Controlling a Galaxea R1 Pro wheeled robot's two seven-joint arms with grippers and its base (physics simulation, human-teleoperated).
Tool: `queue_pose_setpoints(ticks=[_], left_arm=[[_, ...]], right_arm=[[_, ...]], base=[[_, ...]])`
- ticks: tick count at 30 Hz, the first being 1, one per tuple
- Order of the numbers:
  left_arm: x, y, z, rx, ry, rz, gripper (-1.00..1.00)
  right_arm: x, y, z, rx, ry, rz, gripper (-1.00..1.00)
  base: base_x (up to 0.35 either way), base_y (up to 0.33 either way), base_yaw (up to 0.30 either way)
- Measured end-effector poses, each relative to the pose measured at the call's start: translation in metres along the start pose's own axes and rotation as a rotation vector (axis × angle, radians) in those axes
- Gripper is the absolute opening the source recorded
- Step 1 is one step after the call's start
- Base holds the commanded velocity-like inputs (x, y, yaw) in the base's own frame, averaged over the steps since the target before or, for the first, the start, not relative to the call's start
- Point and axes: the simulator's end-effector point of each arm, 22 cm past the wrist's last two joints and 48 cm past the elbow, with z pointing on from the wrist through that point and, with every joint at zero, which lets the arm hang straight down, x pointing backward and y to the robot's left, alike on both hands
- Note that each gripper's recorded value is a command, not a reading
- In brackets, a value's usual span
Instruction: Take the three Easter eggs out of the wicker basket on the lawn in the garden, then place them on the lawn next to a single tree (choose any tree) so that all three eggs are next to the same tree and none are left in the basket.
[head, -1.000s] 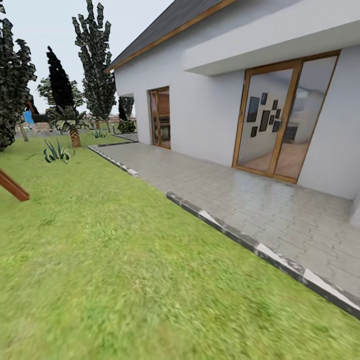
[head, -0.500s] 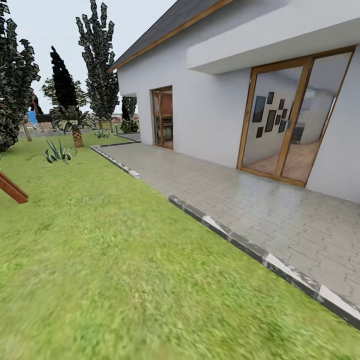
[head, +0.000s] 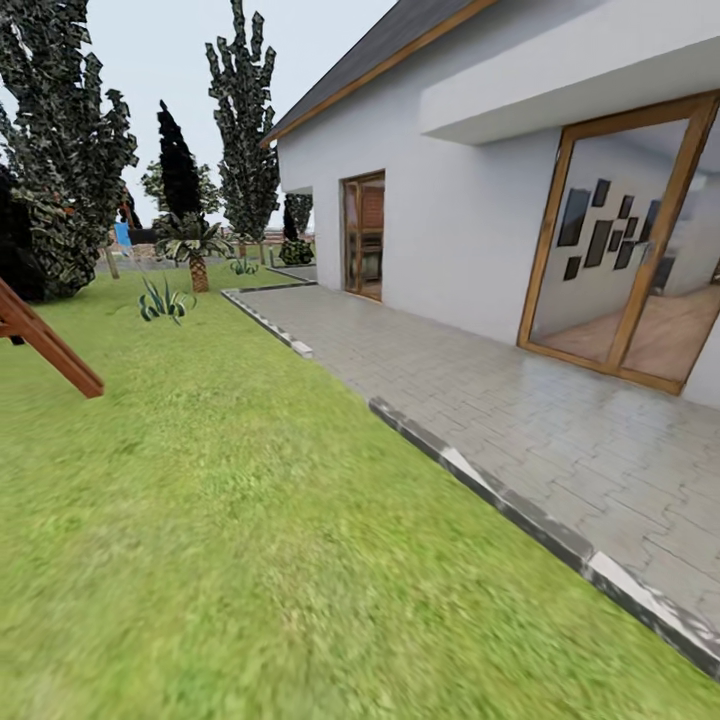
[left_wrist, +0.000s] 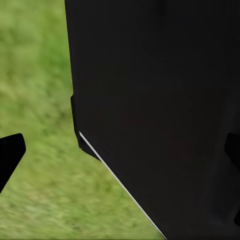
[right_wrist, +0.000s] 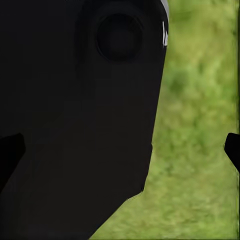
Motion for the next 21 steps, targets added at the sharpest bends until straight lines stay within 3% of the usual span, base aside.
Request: queue_pose_setpoints(ticks=[21], left_arm=[[0.0,0.0,0.0,0.0,0.0,0.0,1.0]], right_arm=[[-0.0001,0.0,0.0,0.0,0.0,0.0,1.0]], base=[[0.333,0.0,0.152]])
